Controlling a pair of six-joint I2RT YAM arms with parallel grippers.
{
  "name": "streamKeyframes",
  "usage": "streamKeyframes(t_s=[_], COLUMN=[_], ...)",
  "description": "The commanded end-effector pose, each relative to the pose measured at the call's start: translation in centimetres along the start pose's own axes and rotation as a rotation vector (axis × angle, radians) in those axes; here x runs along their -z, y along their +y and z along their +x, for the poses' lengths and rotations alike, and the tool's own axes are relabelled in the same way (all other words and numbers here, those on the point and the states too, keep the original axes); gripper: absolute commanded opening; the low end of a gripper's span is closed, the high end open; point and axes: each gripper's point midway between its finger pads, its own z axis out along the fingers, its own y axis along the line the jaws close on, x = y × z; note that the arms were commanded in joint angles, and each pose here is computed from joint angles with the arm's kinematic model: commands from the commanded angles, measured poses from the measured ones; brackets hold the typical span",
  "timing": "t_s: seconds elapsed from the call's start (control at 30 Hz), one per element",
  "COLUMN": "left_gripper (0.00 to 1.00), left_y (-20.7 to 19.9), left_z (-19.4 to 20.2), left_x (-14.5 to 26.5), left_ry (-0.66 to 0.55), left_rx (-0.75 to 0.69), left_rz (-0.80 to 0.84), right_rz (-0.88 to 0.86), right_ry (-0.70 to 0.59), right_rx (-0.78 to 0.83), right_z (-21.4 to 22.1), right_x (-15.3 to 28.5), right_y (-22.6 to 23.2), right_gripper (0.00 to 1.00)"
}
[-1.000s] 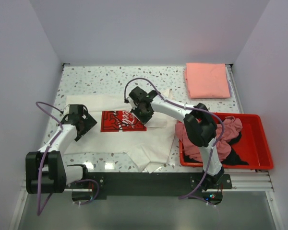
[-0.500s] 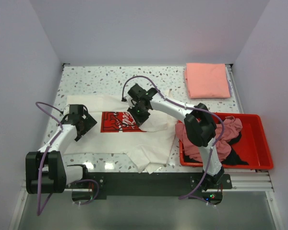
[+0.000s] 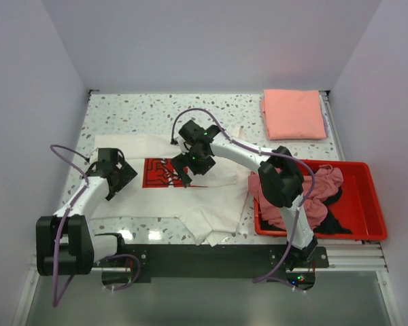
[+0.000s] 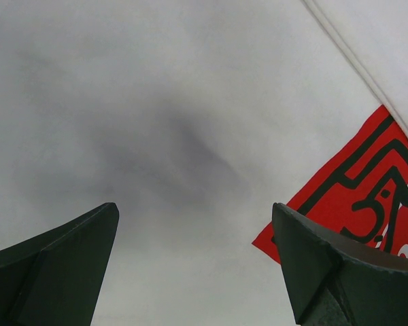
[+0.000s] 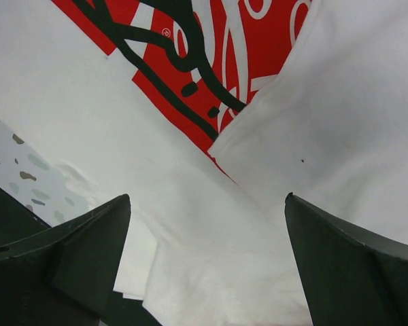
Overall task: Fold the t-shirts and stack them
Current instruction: Fold the tshirt
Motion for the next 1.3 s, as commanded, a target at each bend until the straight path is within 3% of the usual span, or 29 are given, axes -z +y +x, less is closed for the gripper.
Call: streamKeyframes(t_s=[0.0, 0.1, 0.33, 0.6, 0.83, 1.03, 1.27], left_gripper=[1.0, 1.0, 1.0, 1.0, 1.0, 1.0, 1.0], left_y=[-1.2, -2.3, -6.0, -7.9, -8.3, -8.0, -8.8], left_z=[-2.0, -3.3, -8.1, -11.6, -10.6, -8.1, -7.9], left_x=[1.2, 2.2, 3.9, 0.1, -4.5, -8.1, -9.9], left_ry=[-0.066, -0.087, -0.177, -0.189, -0.112, 0.002, 0.033], left_rx=[0.038, 0.054, 0.074, 0.01, -0.037, -0.074, -0.085], left_rz=[0.032, 0.066, 0.135, 0.019, -0.044, -0.086, -0.087], right_rz=[0.049, 0.063, 0.092, 0.186, 0.24, 0.259, 0.258], right_ry=[-0.127, -0.208, -0.316, -0.287, -0.239, -0.155, -0.116], right_rx=[0.001, -0.036, -0.21, -0.276, -0.381, -0.397, -0.432], right_z=[-2.4, -3.8, -7.0, -8.5, -7.2, -5.0, -4.3], right_x=[3.9, 6.0, 8.6, 5.2, 2.6, -0.5, -2.8], right_y=[0.3, -0.5, -7.8, -14.5, -20.4, -22.8, -25.2], right_gripper=[0.99, 0.99, 0.99, 0.99, 0.99, 0.99, 0.99])
